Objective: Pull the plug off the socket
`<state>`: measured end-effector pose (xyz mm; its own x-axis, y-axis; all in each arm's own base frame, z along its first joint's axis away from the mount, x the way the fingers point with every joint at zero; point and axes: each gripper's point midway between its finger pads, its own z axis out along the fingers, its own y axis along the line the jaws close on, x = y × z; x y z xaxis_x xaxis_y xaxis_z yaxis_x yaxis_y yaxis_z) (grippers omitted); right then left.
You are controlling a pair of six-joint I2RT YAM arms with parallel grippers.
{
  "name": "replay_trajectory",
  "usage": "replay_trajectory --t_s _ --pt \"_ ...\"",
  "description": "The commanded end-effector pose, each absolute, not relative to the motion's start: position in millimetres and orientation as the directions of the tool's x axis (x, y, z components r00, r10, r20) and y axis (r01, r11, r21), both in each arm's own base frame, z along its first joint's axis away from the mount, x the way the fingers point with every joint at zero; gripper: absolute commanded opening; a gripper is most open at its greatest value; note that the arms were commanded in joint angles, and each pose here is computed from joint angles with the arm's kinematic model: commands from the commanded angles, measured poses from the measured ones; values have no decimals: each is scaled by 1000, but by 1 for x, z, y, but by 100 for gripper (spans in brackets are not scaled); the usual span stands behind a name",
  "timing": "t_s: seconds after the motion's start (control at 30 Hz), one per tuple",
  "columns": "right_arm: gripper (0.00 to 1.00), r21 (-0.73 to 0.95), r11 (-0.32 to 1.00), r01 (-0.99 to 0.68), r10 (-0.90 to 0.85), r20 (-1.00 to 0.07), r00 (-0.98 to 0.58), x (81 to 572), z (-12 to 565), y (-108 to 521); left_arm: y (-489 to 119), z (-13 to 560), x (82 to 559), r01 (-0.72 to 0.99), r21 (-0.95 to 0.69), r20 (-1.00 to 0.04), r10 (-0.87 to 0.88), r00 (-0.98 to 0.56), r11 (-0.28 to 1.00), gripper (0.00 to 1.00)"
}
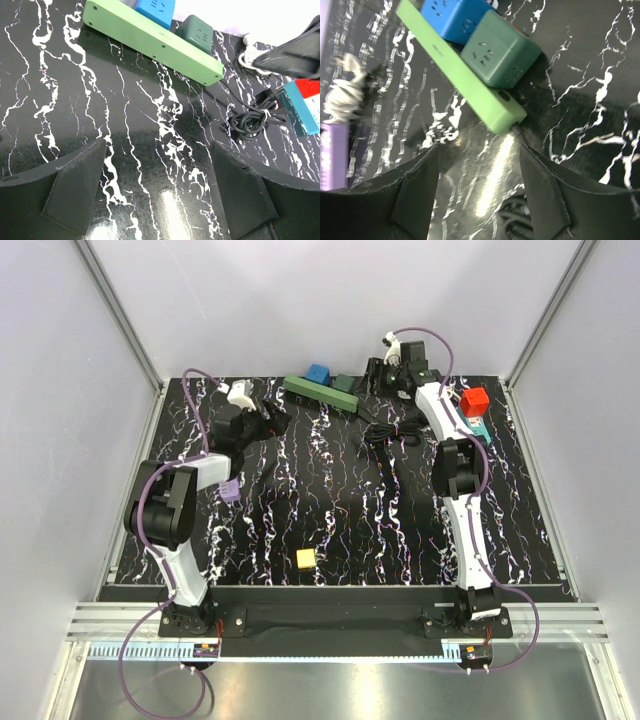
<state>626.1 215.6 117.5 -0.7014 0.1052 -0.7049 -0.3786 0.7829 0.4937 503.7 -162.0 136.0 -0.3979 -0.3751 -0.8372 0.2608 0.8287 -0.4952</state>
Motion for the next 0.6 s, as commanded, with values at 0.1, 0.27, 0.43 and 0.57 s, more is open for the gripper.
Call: replay_trajectory --t_s 0.1,0.27,0.43,0.57 --pt "72 420 783 -458 17 -752 -659 631 109 229 -174 163 515 353 -519 -846 -410 -340 778 90" --pt "78 415 781 -467 16 -760 -649 639 96 236 -177 163 516 366 -549 -829 -432 -356 752 89" --pt "79 408 779 -475 24 -778 -628 648 87 242 -172 162 516 360 -560 -821 -445 -357 746 89" --pt "78 398 778 -486 6 -778 -628 646 78 248 -170 162 517 361 -572 -814 -457 -358 737 89"
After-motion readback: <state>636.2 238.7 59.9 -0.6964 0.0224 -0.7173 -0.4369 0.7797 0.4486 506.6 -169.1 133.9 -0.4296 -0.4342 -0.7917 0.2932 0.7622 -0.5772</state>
